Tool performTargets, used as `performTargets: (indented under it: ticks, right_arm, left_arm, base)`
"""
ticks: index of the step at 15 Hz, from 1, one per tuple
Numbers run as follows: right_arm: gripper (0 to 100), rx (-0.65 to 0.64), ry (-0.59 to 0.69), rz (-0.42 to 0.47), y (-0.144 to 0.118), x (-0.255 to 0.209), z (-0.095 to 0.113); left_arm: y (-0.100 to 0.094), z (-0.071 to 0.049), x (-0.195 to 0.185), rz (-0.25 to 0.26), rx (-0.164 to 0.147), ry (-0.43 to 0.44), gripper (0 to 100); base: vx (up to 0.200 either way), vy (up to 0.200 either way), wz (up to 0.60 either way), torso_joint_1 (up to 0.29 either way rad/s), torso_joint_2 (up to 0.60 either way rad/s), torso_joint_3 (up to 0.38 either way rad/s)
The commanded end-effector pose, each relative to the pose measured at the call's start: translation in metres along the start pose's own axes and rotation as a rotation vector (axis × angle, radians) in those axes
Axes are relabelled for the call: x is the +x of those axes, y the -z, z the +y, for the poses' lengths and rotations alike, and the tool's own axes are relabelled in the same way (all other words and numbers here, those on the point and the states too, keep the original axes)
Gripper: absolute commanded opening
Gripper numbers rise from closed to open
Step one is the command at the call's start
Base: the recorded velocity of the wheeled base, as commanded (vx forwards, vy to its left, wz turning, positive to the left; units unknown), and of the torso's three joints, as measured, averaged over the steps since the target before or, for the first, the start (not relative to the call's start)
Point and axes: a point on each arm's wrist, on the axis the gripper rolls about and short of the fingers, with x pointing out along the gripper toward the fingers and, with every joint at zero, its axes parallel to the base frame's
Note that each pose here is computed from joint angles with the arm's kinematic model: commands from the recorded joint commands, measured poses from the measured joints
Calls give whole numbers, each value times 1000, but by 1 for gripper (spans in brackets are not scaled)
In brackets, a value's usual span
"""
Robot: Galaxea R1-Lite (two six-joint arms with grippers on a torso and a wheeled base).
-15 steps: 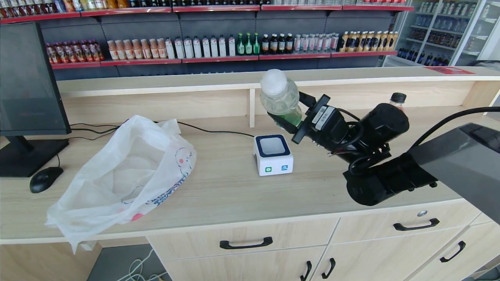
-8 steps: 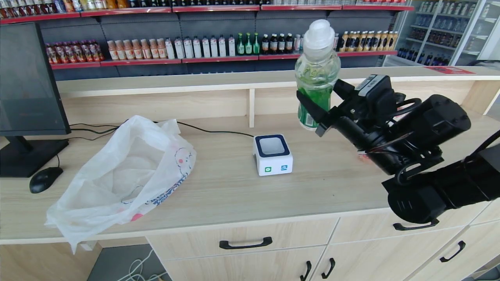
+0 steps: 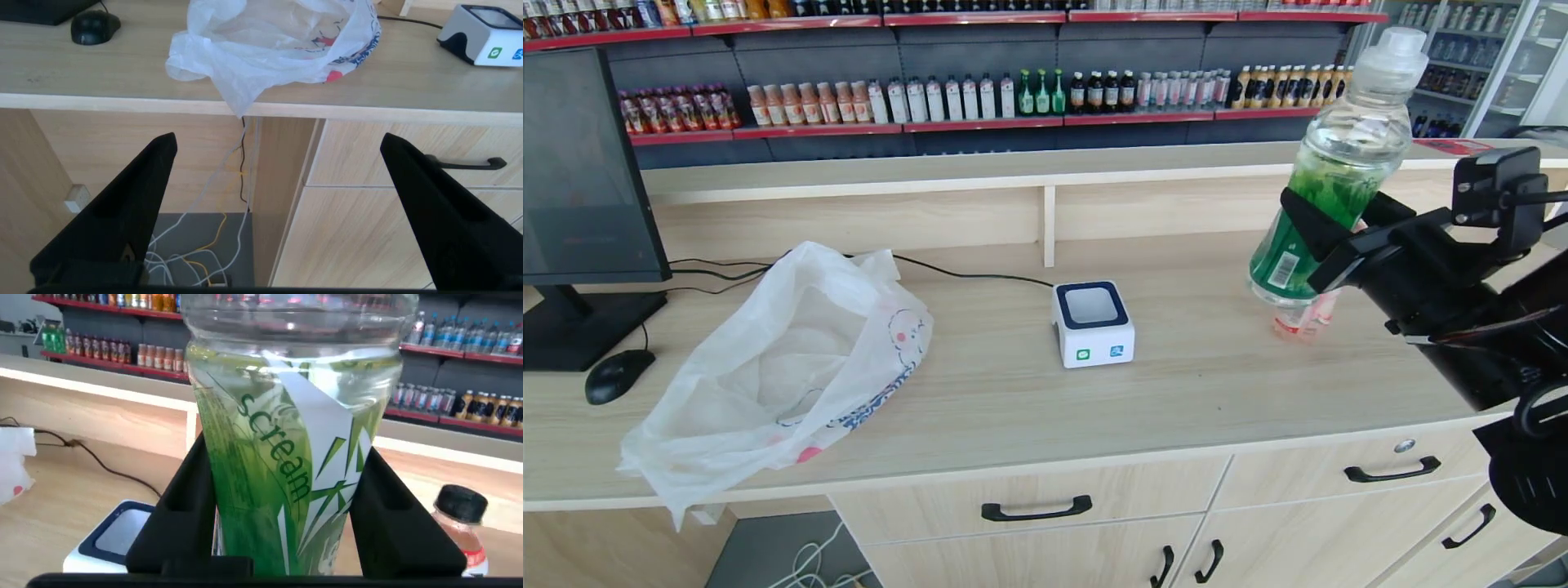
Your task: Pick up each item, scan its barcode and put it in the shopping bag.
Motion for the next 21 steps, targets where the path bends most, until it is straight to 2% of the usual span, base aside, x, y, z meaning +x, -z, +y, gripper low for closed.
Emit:
performTargets:
  ticks: [1, 6, 12, 16, 21]
  right_arm:
    - [0, 9, 40, 30, -3, -18, -11]
    - [0, 18, 68, 70, -2, -35, -17]
    - [0, 21, 66, 77, -4, -42, -16]
    - [0, 21, 66, 72, -7, -46, -16]
    - [0, 22, 65, 79, -5, -45, -16]
  left_arm:
    - [0, 0, 0, 1, -1, -1, 100]
    - [0, 0, 0, -2, -1, 1, 100]
    - [0, 0, 0, 1, -1, -1, 100]
    - [0, 0, 0, 1, -1, -1, 100]
    - [0, 0, 0, 1, -2, -1, 100]
  base:
    - [0, 0, 0, 0, 0, 0]
    - [0, 0, 0, 0, 0, 0]
    - [-200, 0, 0, 0, 4, 5]
    - [0, 0, 0, 0, 0, 0]
    - [0, 200, 0, 9, 8, 0]
